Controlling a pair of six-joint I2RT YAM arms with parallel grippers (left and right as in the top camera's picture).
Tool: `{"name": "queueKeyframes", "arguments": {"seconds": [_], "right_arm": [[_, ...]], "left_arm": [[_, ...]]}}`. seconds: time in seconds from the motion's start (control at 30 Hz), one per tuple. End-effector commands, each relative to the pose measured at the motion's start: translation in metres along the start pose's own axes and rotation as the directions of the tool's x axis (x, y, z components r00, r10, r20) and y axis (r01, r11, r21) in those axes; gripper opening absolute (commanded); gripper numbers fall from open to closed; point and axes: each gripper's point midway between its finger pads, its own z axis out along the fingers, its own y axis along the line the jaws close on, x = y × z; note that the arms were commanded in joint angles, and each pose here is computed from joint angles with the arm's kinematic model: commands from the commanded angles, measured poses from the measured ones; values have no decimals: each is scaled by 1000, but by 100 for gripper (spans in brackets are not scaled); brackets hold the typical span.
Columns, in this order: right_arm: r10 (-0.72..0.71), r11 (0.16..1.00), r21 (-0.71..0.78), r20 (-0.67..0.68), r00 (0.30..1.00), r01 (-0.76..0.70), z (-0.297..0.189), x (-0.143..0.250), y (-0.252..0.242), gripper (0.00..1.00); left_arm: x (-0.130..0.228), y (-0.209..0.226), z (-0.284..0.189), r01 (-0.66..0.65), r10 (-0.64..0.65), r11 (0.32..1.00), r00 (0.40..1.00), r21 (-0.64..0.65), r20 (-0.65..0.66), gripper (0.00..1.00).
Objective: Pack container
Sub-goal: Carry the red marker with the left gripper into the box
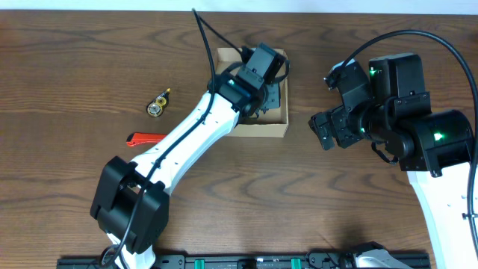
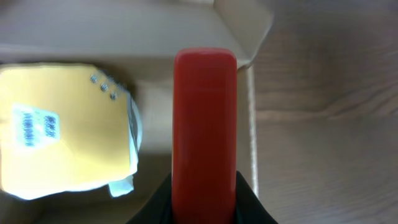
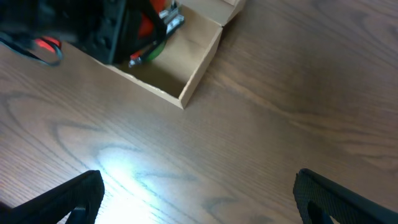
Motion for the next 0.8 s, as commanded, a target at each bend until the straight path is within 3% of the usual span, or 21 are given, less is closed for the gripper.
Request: {"name": "queueKeyframes", "arguments": {"seconds": [0.0, 0.47, 0.77], "right_arm": [[-4, 1000, 13, 8, 1000, 4, -4, 1, -3, 99], [-4, 1000, 13, 8, 1000, 4, -4, 1, -3, 99], [-4, 1000, 13, 8, 1000, 4, -4, 1, -3, 99]], "left_arm": [[5, 1, 11, 50, -50, 998, 999, 24, 1, 6], [21, -9, 56, 14, -15, 999, 999, 35, 31, 6], [20, -9, 61, 9, -10, 1000, 998, 14, 57, 6]]}}
